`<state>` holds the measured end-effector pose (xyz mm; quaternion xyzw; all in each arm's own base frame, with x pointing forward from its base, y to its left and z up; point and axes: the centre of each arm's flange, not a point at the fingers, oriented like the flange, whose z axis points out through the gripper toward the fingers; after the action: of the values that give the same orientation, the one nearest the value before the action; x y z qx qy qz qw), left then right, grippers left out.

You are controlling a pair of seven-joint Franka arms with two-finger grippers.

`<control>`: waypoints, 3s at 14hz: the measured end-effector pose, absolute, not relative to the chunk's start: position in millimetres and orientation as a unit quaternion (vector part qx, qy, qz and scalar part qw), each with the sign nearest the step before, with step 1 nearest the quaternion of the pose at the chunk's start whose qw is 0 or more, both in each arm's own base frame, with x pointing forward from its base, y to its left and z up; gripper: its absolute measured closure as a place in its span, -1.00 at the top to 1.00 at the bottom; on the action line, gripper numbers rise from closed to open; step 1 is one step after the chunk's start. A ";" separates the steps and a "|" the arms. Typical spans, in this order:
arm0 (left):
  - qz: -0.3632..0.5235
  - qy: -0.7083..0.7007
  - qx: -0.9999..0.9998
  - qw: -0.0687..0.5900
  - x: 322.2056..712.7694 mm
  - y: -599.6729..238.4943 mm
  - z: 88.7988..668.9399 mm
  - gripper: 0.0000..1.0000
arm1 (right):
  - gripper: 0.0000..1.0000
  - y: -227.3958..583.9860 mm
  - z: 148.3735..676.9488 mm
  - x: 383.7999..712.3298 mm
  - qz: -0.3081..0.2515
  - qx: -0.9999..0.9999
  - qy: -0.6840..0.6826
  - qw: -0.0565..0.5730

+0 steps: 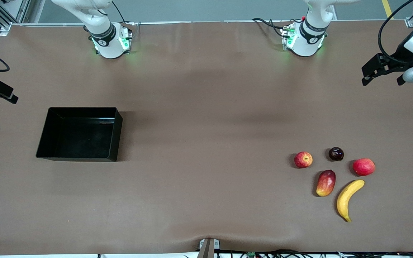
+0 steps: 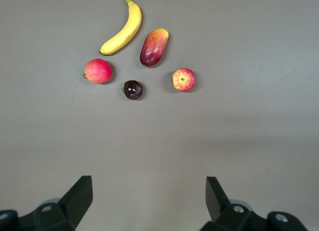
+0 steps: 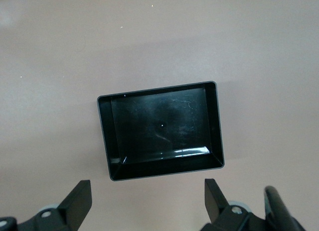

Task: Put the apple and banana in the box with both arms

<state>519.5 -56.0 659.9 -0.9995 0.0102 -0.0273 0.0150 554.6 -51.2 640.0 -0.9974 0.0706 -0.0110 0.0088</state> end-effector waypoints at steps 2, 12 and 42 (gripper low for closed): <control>-0.022 0.009 -1.000 0.015 519.4 -54.5 659.3 1.00 | 1.00 -51.2 640.0 554.6 -0.011 -0.997 0.071 0.009; 0.038 0.007 -0.999 0.015 561.5 -50.7 593.2 1.00 | 1.00 -72.3 604.2 572.5 0.015 -0.996 0.088 0.010; 0.012 0.023 -0.999 -0.022 649.9 -96.3 208.3 0.73 | 0.88 -261.8 233.8 557.2 0.120 -0.980 0.131 0.085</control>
<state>649.9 -96.3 208.3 -0.9994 0.0233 0.0124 -0.0220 557.2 -261.8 233.8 -0.9804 0.1307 0.1204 0.0846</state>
